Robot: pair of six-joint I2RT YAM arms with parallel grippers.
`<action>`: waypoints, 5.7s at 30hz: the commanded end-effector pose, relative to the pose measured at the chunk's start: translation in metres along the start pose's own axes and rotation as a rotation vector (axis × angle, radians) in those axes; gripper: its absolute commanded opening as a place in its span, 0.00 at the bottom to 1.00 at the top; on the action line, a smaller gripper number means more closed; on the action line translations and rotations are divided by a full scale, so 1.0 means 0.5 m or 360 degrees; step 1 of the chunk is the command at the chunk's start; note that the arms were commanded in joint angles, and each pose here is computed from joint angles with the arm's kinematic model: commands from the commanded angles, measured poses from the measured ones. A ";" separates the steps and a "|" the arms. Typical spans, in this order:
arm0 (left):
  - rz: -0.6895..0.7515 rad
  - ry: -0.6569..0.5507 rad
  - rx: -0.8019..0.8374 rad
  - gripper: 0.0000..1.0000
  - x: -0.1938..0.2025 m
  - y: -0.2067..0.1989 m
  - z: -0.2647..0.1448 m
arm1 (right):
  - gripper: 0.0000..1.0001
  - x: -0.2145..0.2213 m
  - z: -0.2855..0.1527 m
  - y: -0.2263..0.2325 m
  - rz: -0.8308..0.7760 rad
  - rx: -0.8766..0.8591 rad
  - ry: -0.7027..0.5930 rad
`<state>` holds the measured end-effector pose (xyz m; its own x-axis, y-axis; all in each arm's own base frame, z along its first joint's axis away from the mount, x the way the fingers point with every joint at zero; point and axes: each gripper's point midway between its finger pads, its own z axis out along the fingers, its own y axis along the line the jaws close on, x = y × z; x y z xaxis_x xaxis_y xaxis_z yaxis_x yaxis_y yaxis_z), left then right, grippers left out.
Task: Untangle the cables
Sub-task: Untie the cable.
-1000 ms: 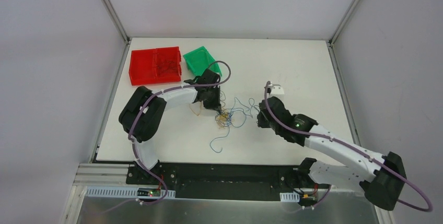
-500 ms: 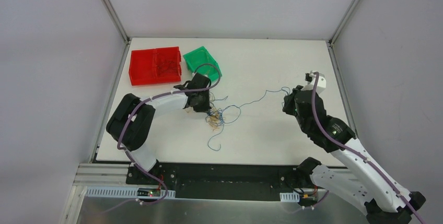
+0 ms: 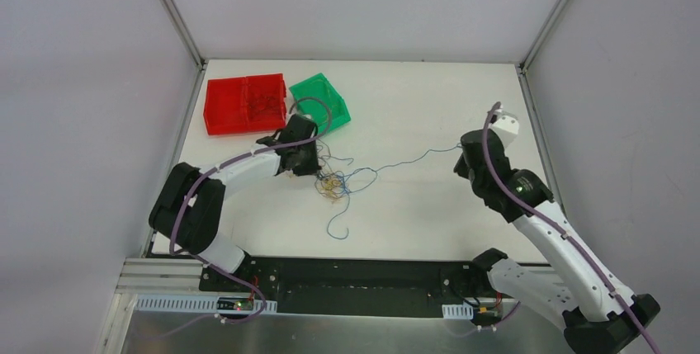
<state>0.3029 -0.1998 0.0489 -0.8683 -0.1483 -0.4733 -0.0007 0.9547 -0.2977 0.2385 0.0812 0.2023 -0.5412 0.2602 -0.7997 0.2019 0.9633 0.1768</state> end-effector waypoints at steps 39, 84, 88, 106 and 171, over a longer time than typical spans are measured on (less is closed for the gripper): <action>-0.0299 -0.0137 -0.0289 0.00 0.044 0.170 -0.073 | 0.00 -0.551 -0.386 0.053 0.0591 -0.0552 -0.0864; 0.0820 -0.0955 0.1321 0.77 -0.176 -0.382 -0.352 | 0.00 -0.337 -0.312 0.347 0.0415 -0.1608 0.0161; 0.0819 -0.0907 0.1356 0.58 -0.183 -0.416 -0.331 | 0.00 -0.338 -0.317 0.351 0.0436 -0.1629 0.0173; 0.0847 -0.0931 0.1234 0.00 -0.249 -0.422 -0.477 | 0.00 -0.186 -0.120 0.238 0.0366 -0.1031 0.0167; -0.0548 -0.0037 0.1827 0.12 -0.156 -0.392 -0.051 | 0.00 0.111 0.170 0.274 0.0670 -0.0980 0.0910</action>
<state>0.3558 -0.3690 0.1385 -0.9086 -0.3694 -0.1949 0.1496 0.1477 -0.9777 0.2921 0.2136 0.1132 -0.8766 0.4342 -0.2075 0.1422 0.6456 0.7503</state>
